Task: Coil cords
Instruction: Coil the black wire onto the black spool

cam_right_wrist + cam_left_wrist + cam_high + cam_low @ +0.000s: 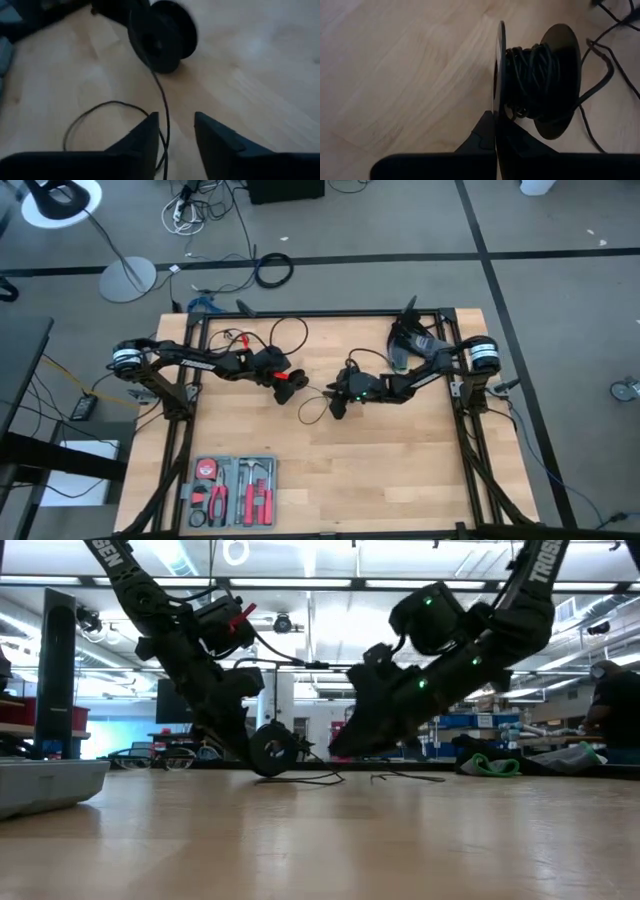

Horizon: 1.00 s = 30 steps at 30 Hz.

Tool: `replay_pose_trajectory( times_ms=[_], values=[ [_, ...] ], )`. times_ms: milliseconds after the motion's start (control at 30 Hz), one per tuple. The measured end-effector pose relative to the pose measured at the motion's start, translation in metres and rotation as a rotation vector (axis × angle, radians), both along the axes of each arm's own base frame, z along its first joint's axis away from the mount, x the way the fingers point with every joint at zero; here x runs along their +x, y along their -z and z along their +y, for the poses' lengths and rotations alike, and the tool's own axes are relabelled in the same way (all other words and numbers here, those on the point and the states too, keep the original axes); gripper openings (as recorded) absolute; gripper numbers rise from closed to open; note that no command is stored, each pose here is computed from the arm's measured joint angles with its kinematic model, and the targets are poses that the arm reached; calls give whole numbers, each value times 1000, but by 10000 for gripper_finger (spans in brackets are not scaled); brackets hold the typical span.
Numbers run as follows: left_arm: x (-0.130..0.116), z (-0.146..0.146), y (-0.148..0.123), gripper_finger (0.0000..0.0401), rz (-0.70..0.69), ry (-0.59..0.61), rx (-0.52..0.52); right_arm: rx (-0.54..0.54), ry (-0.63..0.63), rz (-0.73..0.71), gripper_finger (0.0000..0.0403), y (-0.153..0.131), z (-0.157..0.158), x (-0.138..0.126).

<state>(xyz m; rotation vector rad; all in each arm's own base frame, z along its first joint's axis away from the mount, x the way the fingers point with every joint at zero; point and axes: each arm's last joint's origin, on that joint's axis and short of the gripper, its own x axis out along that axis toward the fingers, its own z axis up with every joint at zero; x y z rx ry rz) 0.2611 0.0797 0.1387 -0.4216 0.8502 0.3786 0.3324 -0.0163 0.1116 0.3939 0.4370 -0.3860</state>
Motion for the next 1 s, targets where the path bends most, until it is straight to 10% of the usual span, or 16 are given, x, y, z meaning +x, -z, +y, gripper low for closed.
replay_pose_trajectory(
  times_ms=[333,633,1000],
  values=[
    [0,0,0,0,-5,-6,0,-10,-24,56,184,22,0,25],
    [0,0,0,0,-2,-6,-2,-56,-9,79,15,16,-2,24],
    [0,0,0,0,-3,-4,-5,-125,5,-17,3,-24,-19,22]
  ],
)
